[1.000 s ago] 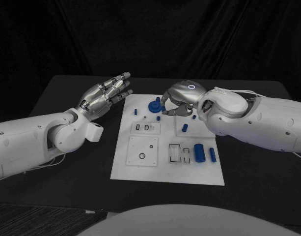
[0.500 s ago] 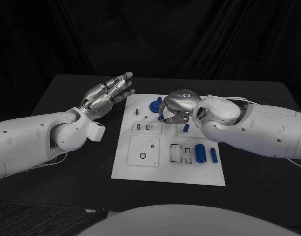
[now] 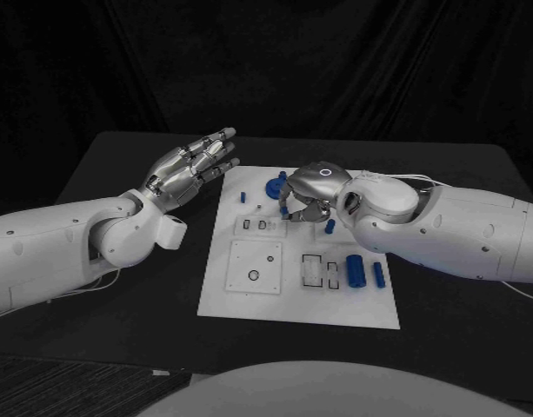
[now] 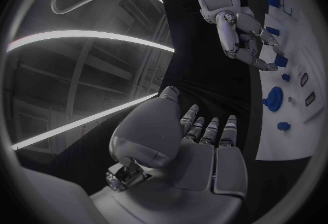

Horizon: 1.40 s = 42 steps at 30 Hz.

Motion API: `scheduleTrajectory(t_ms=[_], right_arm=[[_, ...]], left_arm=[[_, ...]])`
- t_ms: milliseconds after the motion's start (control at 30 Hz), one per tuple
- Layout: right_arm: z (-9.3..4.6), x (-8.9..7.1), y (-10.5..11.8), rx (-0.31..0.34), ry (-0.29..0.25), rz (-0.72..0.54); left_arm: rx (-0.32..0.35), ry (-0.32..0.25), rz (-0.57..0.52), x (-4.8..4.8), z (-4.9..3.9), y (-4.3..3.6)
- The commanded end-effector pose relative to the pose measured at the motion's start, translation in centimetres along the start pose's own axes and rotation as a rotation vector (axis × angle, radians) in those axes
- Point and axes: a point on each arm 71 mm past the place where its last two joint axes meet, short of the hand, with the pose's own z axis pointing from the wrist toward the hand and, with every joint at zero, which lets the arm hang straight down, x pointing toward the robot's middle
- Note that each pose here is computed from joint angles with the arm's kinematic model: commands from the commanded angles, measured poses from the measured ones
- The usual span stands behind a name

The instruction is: Assemble the parts on the task board

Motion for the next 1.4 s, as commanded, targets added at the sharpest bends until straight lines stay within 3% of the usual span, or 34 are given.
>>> scheduleTrajectory(t_ms=[33,1400], right_arm=[[0.1,0.3,0.0,0.017,0.014,-0.007],[1.0,1.6,0.5,0.013,0.063,-0.007]], left_arm=[[0.077,0.012,-0.011,0.18,0.03,-0.51],[0.075,0.013,-0.013,0.22,-0.01,-0.47]])
